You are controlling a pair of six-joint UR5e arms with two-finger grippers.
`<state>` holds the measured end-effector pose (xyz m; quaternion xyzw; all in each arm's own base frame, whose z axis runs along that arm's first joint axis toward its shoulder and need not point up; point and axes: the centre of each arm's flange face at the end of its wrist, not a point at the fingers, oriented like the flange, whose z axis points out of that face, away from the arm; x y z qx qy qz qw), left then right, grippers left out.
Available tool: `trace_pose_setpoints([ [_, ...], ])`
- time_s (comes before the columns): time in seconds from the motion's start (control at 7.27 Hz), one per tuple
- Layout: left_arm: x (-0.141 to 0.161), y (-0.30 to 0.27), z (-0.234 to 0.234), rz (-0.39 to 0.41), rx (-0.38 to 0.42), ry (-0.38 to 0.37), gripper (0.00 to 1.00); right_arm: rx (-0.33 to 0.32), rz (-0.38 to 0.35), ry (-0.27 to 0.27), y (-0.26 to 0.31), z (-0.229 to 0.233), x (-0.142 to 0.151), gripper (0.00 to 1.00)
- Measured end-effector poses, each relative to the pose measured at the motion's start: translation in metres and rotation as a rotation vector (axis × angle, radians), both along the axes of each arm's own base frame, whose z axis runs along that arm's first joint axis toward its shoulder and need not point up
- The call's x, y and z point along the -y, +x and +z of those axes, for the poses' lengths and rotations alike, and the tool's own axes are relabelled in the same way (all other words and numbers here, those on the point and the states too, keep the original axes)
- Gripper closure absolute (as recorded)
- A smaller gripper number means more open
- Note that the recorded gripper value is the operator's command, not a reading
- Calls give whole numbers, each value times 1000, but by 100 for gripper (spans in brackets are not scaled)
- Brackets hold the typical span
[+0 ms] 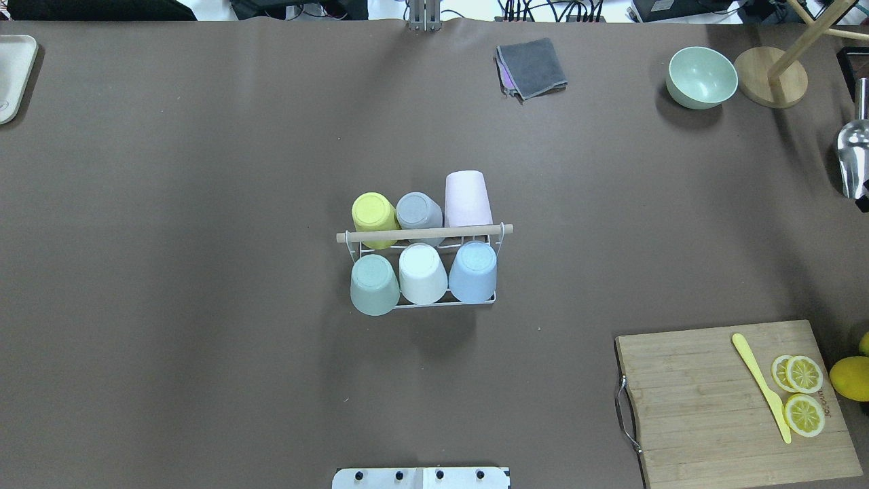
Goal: Place cup on cup holder
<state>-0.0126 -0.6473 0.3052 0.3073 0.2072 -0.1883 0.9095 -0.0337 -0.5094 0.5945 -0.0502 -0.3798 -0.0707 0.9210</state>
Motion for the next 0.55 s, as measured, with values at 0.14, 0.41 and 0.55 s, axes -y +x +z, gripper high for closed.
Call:
trace_pose_setpoints([
  [0.14,-3,4,18,60,-25,-134,3,-14,79,-63,15,6,-3,1],
  [0.41,-18,0,50,173,-61,-379,3,-28,175,-135,34,13,-8,1],
  [0.55,-28,-3,66,236,-74,-499,3,-30,192,-145,40,15,-11,1],
])
